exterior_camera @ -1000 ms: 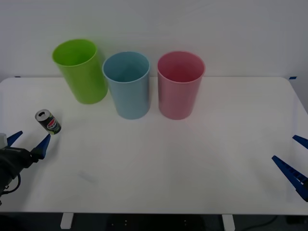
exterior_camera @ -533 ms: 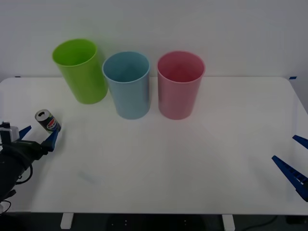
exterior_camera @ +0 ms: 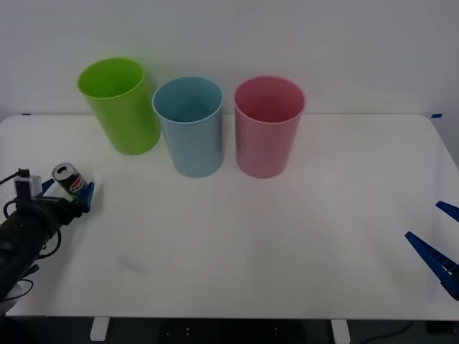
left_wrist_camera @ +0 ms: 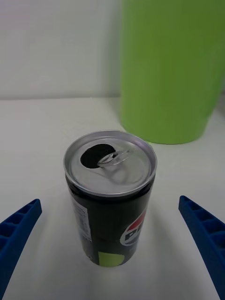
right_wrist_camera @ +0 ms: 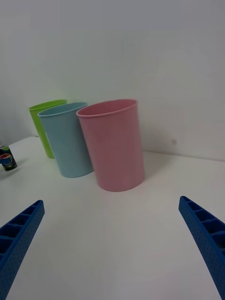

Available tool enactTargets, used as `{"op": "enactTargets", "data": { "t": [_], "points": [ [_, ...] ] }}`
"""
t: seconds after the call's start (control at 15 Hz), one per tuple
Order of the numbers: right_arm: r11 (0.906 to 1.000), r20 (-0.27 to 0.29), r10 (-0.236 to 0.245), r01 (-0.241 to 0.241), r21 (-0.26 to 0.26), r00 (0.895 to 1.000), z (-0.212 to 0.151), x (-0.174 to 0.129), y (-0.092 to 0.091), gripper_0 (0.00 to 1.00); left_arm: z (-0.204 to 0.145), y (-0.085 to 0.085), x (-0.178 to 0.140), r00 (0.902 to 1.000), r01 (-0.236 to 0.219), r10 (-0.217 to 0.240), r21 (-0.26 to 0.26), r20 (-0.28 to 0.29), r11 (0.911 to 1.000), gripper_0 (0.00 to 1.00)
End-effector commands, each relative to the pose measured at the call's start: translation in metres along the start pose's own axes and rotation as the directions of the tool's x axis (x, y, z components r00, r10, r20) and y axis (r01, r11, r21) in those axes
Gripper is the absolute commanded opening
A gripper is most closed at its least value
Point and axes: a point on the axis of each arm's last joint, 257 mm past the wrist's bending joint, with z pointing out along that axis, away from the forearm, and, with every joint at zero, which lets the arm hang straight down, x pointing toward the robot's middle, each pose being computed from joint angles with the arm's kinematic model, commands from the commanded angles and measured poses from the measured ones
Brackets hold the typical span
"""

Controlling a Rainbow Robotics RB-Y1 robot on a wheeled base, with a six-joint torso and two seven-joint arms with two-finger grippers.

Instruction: Grasp the object on the table and drop it into the matching bin: aluminum can to the light blue bin, PET bottle to the pink bin.

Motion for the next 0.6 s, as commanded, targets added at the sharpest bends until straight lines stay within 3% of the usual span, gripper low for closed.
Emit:
{"op": "enactTargets", "data": {
  "t": [0.07, 0.6],
  "points": [
    [1.0000, 0.000, 0.000, 0.000, 0.000, 1.000, 0.0000, 0.0000, 0.0000, 1.00, 0.0084, -0.0040, -0.0047, 1.0000, 0.004, -0.004, -0.003, 0.004, 1.0000, 1.00],
    [1.0000, 0.000, 0.000, 0.000, 0.000, 1.000, 0.0000, 0.0000, 0.0000, 1.00, 0.0131, -0.0080, -0.0024, 1.0000, 0.003, -0.003, -0.003, -0.004, 1.0000, 1.00]
  ]
}}
